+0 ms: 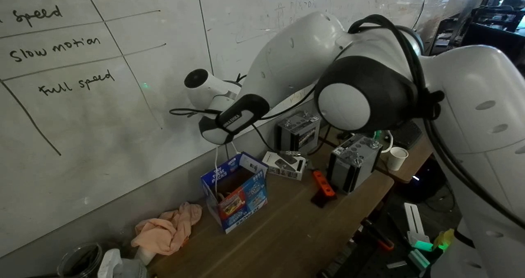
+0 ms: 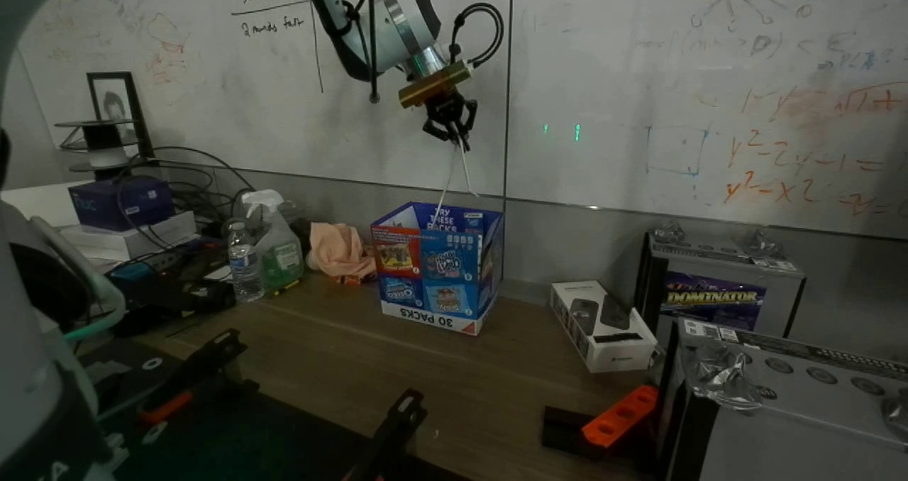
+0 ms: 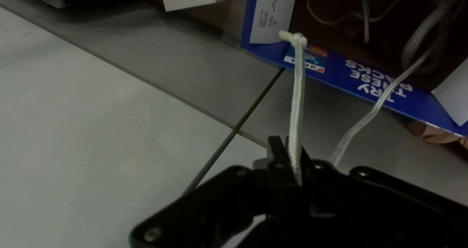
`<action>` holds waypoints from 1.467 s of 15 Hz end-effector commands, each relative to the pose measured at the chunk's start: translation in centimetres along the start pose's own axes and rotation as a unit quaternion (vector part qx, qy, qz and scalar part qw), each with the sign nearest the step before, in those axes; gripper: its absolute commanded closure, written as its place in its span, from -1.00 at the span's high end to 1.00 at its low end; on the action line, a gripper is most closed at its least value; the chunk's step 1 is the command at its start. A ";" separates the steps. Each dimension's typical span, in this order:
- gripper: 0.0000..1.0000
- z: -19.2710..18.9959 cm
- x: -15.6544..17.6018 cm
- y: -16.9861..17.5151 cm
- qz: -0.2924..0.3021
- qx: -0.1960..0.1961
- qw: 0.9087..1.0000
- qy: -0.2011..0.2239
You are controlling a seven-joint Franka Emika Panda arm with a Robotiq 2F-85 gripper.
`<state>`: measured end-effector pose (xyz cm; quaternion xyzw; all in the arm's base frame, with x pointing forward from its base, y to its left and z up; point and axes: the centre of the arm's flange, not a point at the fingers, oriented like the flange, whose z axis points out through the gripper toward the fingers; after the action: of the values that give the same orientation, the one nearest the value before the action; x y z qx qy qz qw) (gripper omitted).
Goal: Put the ropes in the box one at a time
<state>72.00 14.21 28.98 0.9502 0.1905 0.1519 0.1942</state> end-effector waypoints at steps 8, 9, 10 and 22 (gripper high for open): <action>-0.86 0.7 -1.9 1.1 -0.055 0.070 0.994 -0.060; -0.86 0.7 -2.0 1.0 -0.057 0.072 0.994 -0.064; -0.85 0.8 -2.0 1.1 -0.058 0.075 0.993 -0.069; 1.00 -3.6 -7.0 6.6 -0.037 0.085 0.990 -0.103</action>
<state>70.30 10.16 28.26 0.9614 0.2285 0.0298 0.1501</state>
